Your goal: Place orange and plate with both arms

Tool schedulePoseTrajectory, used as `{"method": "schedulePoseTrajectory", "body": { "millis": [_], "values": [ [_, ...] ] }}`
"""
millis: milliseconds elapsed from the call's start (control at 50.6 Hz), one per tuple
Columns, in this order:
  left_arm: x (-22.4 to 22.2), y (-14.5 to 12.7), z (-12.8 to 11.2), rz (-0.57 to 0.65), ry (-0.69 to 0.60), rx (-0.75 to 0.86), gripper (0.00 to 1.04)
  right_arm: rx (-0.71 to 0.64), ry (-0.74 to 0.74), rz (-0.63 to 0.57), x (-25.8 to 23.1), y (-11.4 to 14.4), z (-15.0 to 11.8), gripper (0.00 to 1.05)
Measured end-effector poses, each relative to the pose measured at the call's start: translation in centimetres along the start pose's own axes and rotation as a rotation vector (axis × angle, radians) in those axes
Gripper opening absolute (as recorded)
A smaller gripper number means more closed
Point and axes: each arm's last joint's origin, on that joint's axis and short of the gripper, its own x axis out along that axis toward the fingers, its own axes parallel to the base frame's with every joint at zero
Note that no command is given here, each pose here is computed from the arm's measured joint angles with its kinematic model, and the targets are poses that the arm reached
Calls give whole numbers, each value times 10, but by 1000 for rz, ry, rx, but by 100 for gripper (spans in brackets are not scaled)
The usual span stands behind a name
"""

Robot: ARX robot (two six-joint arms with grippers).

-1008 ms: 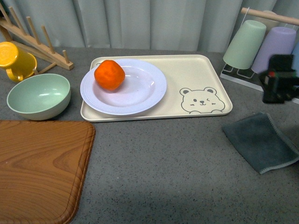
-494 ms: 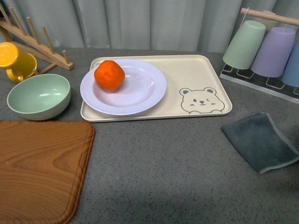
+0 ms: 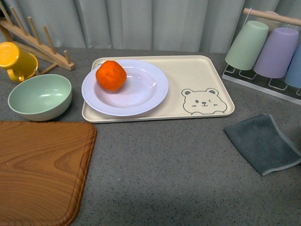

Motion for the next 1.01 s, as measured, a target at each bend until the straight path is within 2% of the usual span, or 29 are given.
{"method": "schedulePoseTrajectory", "body": {
  "millis": [1008],
  "values": [
    [0, 0, 0, 0, 0, 0, 98, 0, -11, 2, -35, 0, 8, 1]
  ]
}}
